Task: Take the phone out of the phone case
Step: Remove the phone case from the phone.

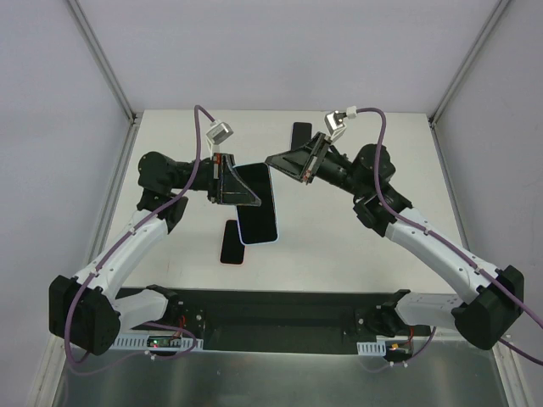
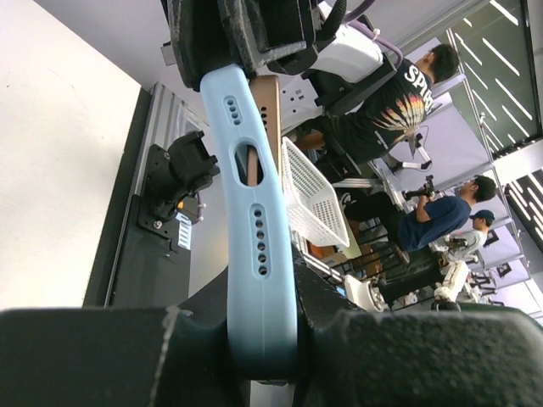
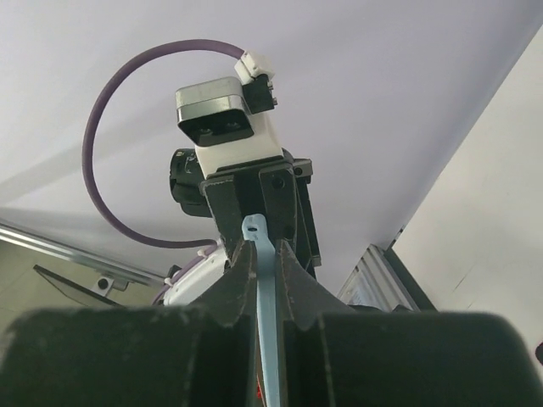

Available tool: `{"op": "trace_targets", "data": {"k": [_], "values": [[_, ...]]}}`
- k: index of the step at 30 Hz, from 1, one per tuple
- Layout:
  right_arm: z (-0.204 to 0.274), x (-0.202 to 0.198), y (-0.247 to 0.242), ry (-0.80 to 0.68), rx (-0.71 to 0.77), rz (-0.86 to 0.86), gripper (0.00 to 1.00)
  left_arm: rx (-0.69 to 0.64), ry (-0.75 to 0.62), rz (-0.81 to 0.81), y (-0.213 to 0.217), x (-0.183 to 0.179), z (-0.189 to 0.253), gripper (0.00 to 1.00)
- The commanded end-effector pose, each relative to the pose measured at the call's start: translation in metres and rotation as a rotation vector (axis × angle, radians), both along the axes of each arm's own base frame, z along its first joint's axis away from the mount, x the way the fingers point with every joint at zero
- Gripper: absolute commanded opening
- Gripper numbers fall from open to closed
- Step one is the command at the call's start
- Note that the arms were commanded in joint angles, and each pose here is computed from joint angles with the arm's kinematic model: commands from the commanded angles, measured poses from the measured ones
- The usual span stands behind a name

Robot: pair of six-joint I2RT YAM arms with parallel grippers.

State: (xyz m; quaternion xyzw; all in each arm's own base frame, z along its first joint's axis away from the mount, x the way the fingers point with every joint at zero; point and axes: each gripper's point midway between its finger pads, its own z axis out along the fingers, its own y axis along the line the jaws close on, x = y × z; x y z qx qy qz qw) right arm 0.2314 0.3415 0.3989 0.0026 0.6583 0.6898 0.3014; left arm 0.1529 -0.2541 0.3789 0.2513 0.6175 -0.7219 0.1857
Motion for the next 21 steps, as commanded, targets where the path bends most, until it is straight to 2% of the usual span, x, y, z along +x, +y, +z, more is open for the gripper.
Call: {"op": "trace_targets", "data": {"k": [1, 8, 11, 12, 21], "values": [[-0.156, -0.013, 0.005, 0.242, -0.45, 0.05, 0.01, -0.228, -0.46, 0.027, 0.012, -0.034, 0.077, 0.0], [-0.168, -0.022, 0.009, 0.194, -0.567, 0.087, 0.03, -0.252, -0.446, 0.036, 0.013, -0.03, 0.082, 0.0], [-0.17, -0.027, 0.01, 0.182, -0.569, 0.119, 0.16, -0.249, -0.426, 0.043, 0.012, -0.025, 0.08, 0.0], [-0.169, -0.031, 0.011, 0.174, -0.566, 0.146, 0.27, -0.248, -0.419, 0.042, 0.012, -0.024, 0.079, 0.0], [-0.164, -0.063, 0.017, 0.136, -0.541, 0.309, 0.33, -0.25, -0.395, 0.061, 0.011, -0.014, 0.079, 0.0]]}}
